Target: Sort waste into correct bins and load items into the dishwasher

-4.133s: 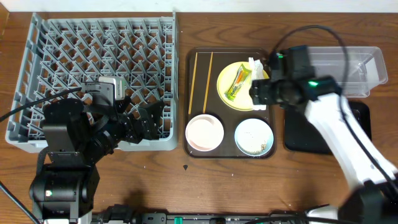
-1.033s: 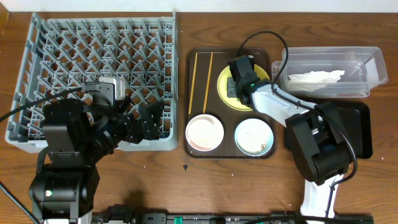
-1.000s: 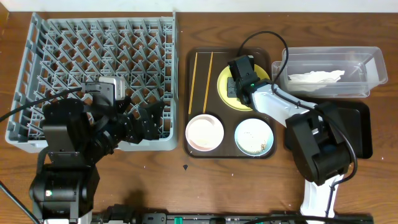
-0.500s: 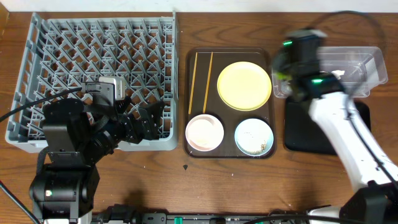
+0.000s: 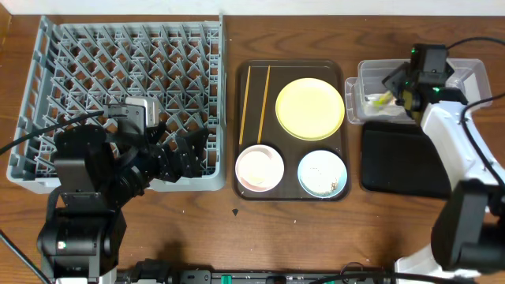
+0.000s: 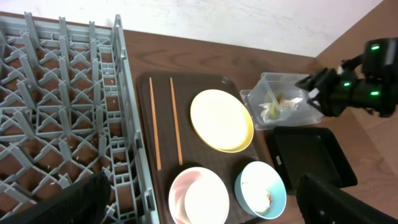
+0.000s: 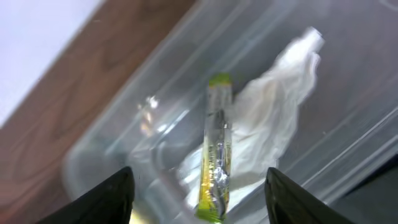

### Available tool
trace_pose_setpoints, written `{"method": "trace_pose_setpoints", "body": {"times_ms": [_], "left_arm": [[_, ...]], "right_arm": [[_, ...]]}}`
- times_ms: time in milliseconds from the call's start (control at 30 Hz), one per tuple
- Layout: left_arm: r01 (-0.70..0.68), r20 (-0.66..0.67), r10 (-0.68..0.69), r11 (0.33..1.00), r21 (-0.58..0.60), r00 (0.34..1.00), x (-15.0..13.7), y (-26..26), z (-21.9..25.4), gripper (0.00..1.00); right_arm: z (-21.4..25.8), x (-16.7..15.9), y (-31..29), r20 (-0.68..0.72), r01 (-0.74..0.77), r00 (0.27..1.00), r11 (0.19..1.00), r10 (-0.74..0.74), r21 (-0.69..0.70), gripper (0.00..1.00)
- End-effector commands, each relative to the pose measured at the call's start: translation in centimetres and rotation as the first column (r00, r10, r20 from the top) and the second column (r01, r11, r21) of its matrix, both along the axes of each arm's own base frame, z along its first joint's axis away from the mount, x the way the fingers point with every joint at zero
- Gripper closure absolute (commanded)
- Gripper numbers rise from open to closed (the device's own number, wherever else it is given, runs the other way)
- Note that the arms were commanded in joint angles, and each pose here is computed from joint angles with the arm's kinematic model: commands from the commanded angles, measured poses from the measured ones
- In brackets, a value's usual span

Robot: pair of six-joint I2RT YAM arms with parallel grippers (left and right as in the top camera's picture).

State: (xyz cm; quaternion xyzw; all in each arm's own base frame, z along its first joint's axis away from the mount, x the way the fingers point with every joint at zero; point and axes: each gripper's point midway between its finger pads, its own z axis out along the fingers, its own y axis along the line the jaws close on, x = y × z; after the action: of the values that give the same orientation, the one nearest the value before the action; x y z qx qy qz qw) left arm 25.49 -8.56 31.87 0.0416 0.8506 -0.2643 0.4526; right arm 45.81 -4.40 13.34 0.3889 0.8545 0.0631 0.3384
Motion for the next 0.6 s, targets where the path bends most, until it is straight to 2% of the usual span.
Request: {"method": "trace_pose_setpoints", "body": {"times_ms": [0,133,200,233,333,467,533,567], "left_arm": [[0.008,0.018,-0.008,1.0,-0.015,1.0,-0.1,-0.2,0.9,0.04],[0.009,0.015,-0.009,1.0,-0.015,1.0,-0.2,-0.2,0.8,0.04],[0.008,0.007,-0.008,1.0,-0.015,1.0,-0.3,-0.2,0.7,0.04],[0.009,0.007,-0.009,1.0,-0.016,1.0,-0.3,-0.2,0.7,0.04],[0.009,-0.004,-0.009,1.0,-0.016,1.0,-0.4,-0.2,0.4,0.04],[0.021,-0.036,-0.022,1.0,-0.023,0.999,-0.9,-0.4,-0.1,0.04],[0.031,-0.036,-0.032,0.999,-0.03,0.999,-1.0,-0.6,0.0,0.04],[0.031,-0.036,-0.032,0.999,-0.03,0.999,-1.0,-0.6,0.0,0.04]], "right_arm": [[7.0,-1.0,2.6,0.141,-0.175,0.975,0.985,0.173,-0.001,0.35],[11.4,-4.7,6.1,0.186,-0.356,0.916,0.934,0.354,-0.023,0.33],[12.7,-6.9,8.6,0.19,-0.47,0.864,0.882,0.467,-0.029,0.32],[13.1,-9.0,11.0,0.177,-0.577,0.801,0.816,0.572,-0.024,0.33],[12.0,-12.5,14.8,0.112,-0.725,0.686,0.689,0.719,0.014,0.36],[9.5,-16.4,18.8,-0.004,-0.851,0.522,0.522,0.853,0.058,0.41],[8.4,-18.1,21.5,-0.048,-0.916,0.395,0.397,0.918,0.056,0.43],[8.0,-18.6,22.4,-0.059,-0.932,0.355,0.359,0.933,0.057,0.44]]}}
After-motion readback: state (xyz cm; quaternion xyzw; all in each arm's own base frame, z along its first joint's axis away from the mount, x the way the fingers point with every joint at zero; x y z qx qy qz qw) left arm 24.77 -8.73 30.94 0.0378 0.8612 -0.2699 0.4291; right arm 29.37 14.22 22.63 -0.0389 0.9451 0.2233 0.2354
